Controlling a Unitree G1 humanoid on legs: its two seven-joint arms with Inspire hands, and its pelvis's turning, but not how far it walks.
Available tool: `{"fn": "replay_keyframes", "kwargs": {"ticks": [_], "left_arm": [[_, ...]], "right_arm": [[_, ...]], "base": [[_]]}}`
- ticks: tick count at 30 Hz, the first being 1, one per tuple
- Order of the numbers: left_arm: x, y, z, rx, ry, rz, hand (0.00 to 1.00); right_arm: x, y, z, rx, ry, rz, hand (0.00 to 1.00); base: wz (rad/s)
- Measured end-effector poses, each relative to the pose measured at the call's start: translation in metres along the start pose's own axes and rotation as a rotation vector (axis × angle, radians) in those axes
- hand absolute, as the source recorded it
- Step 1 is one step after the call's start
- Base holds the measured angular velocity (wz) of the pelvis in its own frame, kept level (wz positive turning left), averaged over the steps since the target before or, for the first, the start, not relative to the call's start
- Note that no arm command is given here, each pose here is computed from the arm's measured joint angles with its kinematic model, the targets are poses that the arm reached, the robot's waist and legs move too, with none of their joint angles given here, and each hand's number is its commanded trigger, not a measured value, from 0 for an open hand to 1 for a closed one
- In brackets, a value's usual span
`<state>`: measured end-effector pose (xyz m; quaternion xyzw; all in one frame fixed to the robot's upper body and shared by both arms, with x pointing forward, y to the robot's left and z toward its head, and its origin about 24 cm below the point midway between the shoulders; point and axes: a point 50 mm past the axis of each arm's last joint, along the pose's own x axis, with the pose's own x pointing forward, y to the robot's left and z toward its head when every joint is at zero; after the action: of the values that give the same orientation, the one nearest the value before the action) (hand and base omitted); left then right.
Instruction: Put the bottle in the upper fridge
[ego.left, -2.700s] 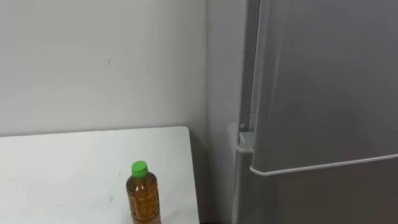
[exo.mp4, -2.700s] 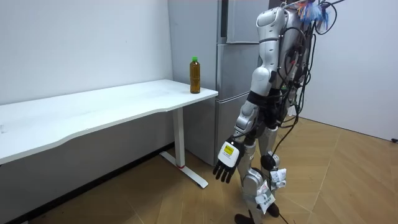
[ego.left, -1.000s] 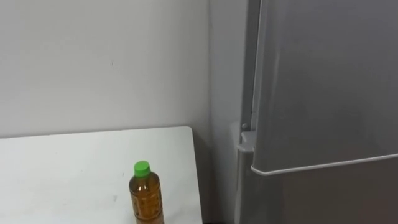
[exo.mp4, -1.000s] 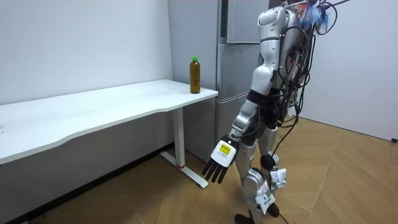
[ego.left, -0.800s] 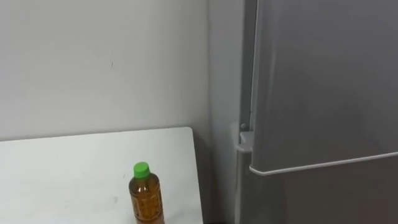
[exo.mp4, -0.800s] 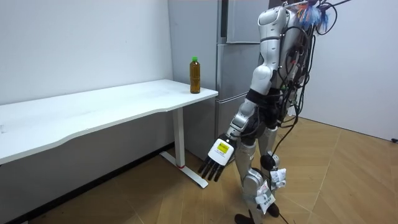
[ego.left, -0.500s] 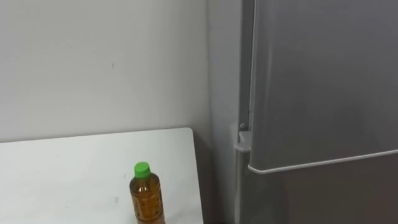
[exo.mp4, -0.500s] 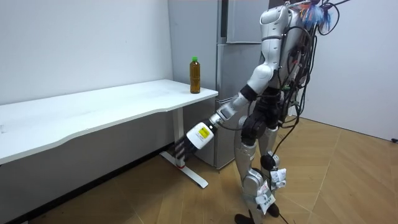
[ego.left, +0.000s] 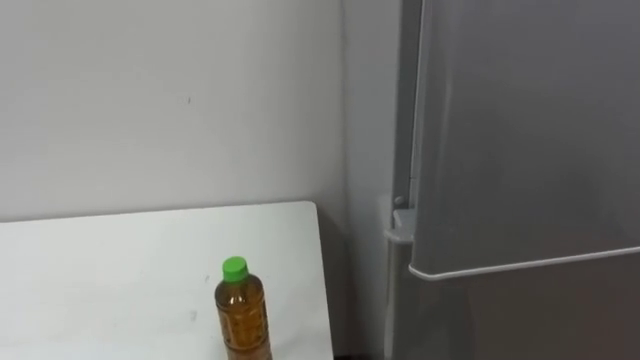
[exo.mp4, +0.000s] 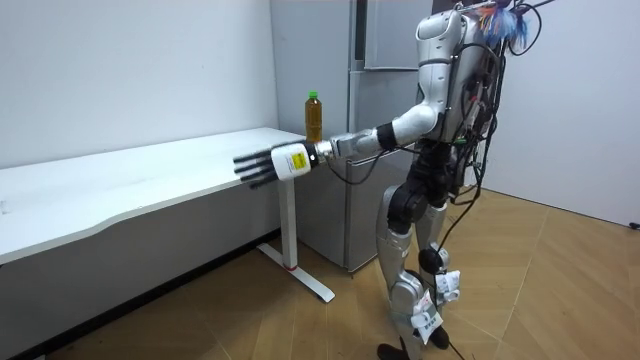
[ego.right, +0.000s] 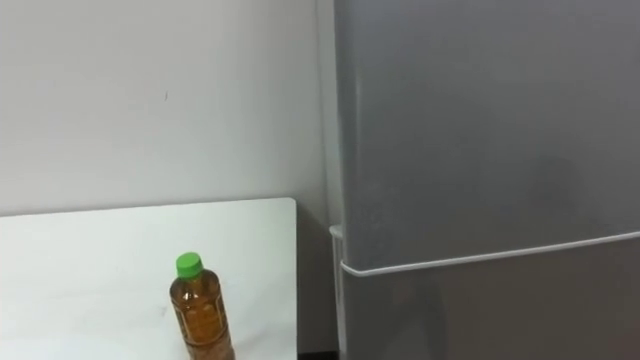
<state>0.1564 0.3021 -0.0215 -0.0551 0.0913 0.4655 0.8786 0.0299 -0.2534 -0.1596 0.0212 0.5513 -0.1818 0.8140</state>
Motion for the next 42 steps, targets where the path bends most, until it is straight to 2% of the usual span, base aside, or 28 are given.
{"fn": "replay_keyframes", "kwargs": {"ticks": [7, 13, 19, 23, 29, 31, 34, 36, 40, 42], "left_arm": [[-0.002, -0.01, 0.029, -0.078, -0.111, -0.023, 0.0], [-0.011, -0.021, 0.08, -0.202, -0.302, -0.106, 0.0], [-0.014, -0.025, 0.092, -0.219, -0.346, -0.174, 0.0], [-0.024, -0.033, 0.111, -0.263, -0.418, -0.249, 0.0], [-0.027, -0.047, 0.129, -0.307, -0.473, -0.331, 0.0], [-0.033, -0.052, 0.134, -0.32, -0.493, -0.373, 0.0], [-0.043, -0.072, 0.139, -0.329, -0.498, -0.524, 0.0], [-0.048, -0.08, 0.139, -0.32, -0.496, -0.6, 0.0], [-0.054, -0.09, 0.143, -0.319, -0.493, -0.717, 0.0], [-0.062, -0.096, 0.153, -0.329, -0.535, -0.786, 0.0]], "right_arm": [[-0.002, 0.004, -0.006, 0.013, 0.006, -0.007, 0.0], [-0.002, 0.008, -0.009, 0.013, 0.014, -0.006, 0.0], [-0.002, 0.009, -0.008, 0.02, 0.013, -0.002, 0.0], [-0.002, 0.011, -0.008, 0.021, 0.014, 0.013, 0.0], [-0.001, 0.013, -0.006, 0.022, 0.008, 0.027, 0.0], [0.0, 0.014, -0.004, 0.026, 0.005, 0.03, 0.0], [0.001, 0.017, 0.0, 0.024, 0.007, 0.039, 0.0], [0.002, 0.018, 0.002, 0.024, 0.006, 0.043, 0.0], [0.003, 0.021, 0.005, 0.018, 0.003, 0.06, 0.0], [0.003, 0.021, 0.004, 0.017, 0.005, 0.065, 0.0]], "base": [[-0.03], [0.06], [0.0], [0.0], [0.02], [0.04], [0.0], [0.0], [0.0], [0.0]]}}
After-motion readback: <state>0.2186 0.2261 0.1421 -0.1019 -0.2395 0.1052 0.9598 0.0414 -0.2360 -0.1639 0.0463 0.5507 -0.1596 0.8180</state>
